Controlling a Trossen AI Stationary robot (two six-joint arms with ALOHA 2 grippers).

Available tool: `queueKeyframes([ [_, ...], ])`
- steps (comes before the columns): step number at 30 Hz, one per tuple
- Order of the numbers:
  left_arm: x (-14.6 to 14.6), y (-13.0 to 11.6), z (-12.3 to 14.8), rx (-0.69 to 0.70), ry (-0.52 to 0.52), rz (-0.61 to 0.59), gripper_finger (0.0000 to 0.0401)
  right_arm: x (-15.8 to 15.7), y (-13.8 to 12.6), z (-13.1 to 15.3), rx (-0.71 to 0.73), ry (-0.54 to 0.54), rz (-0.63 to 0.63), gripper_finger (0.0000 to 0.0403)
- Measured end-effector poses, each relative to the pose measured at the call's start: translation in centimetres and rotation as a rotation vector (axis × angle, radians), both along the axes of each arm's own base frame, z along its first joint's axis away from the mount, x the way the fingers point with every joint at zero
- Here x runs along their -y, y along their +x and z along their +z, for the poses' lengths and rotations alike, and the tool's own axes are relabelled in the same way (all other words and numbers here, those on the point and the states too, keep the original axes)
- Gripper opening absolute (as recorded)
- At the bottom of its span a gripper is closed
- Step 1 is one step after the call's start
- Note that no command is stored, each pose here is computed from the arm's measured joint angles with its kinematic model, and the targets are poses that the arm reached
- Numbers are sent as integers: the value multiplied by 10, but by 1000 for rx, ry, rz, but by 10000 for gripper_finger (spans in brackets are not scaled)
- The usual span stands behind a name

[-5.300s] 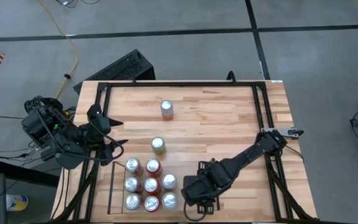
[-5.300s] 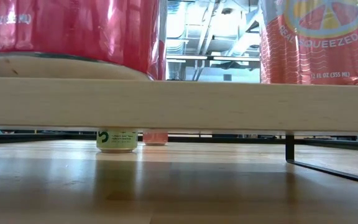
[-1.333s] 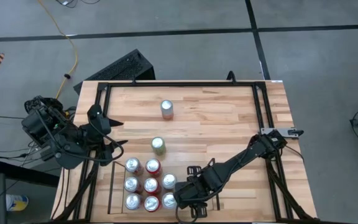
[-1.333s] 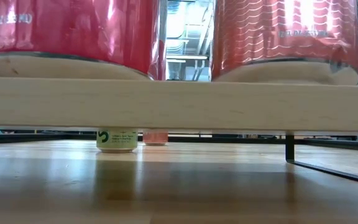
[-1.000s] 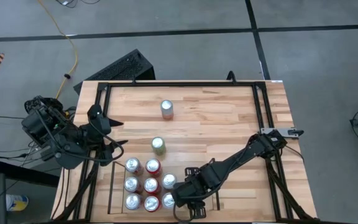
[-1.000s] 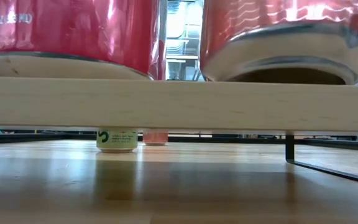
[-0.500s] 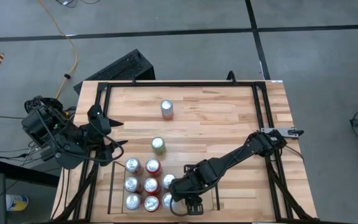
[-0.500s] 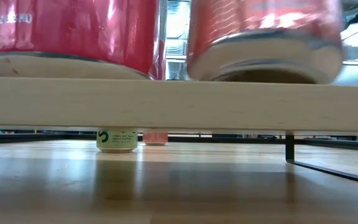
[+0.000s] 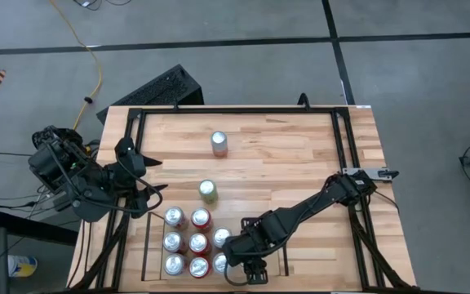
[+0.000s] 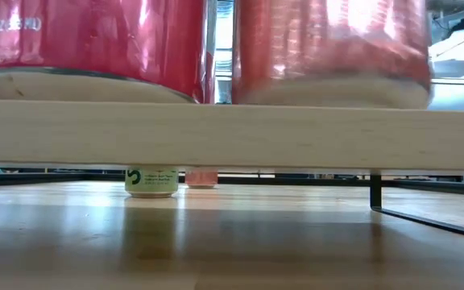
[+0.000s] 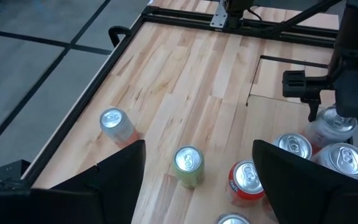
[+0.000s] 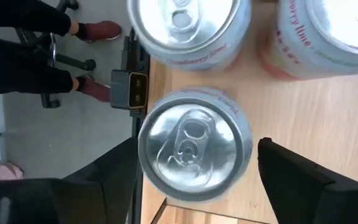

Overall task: Place canned beverage on shelf
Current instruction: Put the pink soda can on the shelf, then put the pink soda can on the shelf aligned with the other pink soda can

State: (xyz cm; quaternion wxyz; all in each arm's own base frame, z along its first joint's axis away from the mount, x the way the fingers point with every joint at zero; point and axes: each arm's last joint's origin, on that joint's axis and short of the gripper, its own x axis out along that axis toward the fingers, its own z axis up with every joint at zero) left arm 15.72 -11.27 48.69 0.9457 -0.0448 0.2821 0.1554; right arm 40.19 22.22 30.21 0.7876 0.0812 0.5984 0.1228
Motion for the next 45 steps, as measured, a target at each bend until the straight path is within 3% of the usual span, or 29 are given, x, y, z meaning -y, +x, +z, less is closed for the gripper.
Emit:
queueKeyframes([
  [10, 0, 0, 0, 0, 1, 0, 281, 5, 2, 0, -11, 7, -29, 310],
  [19, 0, 0, 0, 0, 1, 0, 281, 5, 5, 5, -31, 113, -43, 311],
  [28, 0, 0, 0, 1, 0, 1, 281, 12, 4, 3, -79, 98, -55, 311],
  [33, 0, 0, 0, 3, -3, 3, 281, 20, 7, 4, -149, 197, -74, 311],
  [37, 0, 0, 0, 6, -8, 5, 281, 28, 1, 19, -134, 221, -80, 311],
  [41, 0, 0, 0, 10, -14, 12, 281, 44, -17, 51, -59, 179, -101, 311],
  [45, 0, 1, 1, 23, -6, 24, 281, 66, -49, 87, 23, 17, -168, 311],
])
